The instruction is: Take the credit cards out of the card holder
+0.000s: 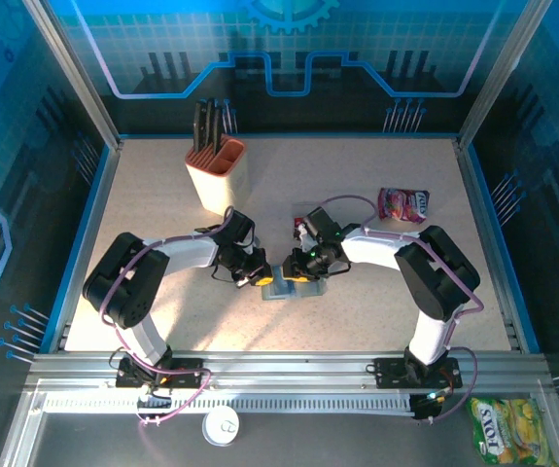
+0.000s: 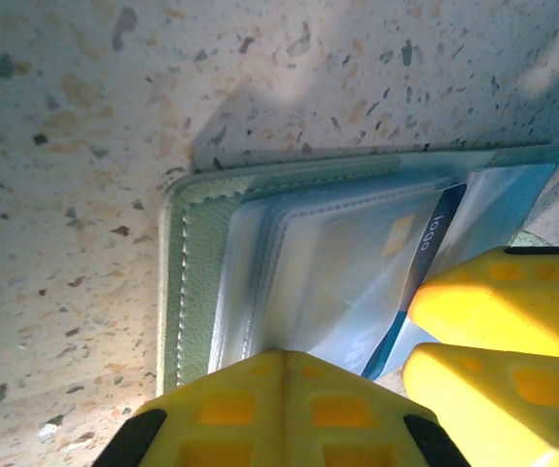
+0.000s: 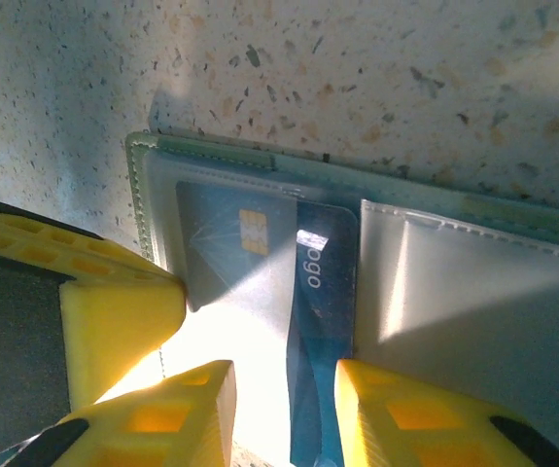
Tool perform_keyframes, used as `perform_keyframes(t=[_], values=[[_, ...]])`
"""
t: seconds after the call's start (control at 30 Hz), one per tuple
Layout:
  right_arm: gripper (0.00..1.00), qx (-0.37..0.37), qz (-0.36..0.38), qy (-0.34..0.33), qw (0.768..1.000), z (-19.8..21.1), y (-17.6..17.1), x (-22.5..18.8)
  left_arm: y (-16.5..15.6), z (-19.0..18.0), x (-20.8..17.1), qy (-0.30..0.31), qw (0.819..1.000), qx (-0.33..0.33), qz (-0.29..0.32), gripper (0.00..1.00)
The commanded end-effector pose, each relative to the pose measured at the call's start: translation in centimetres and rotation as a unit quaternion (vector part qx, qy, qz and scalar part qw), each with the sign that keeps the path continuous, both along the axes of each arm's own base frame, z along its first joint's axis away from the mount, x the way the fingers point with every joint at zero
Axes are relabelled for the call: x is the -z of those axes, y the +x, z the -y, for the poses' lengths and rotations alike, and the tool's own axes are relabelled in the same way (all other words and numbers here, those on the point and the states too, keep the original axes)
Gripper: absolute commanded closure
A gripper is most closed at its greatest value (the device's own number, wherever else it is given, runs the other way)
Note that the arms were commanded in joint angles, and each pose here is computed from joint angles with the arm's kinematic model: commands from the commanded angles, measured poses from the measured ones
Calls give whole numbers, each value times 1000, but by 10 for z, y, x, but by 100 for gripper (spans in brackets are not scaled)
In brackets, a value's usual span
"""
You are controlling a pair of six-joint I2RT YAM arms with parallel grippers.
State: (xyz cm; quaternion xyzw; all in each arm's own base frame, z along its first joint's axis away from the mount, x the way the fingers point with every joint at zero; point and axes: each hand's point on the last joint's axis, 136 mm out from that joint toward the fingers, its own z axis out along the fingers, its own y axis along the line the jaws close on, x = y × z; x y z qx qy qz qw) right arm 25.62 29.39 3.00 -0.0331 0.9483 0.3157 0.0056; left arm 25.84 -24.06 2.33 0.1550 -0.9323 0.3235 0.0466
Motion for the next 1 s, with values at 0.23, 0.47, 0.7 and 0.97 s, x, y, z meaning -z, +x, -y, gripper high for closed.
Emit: perform_keyframes(t=[0.23,0.47,0.7,0.97], values=[[65,16,-10,-9,1000,10,-1,6,-13,-8,16,29,999,8,-30,100],[69,8,-21,29,999,-1,-4,-1,-9,-6,11,25,999,8,-23,100],[68,10,-9,34,999,0,-3,-13,-2,0,-11,6,1000,8,-2,100],[68,15,-2,29,999,6,2,-16,-10,7,-11,2,1000,15,-8,100]])
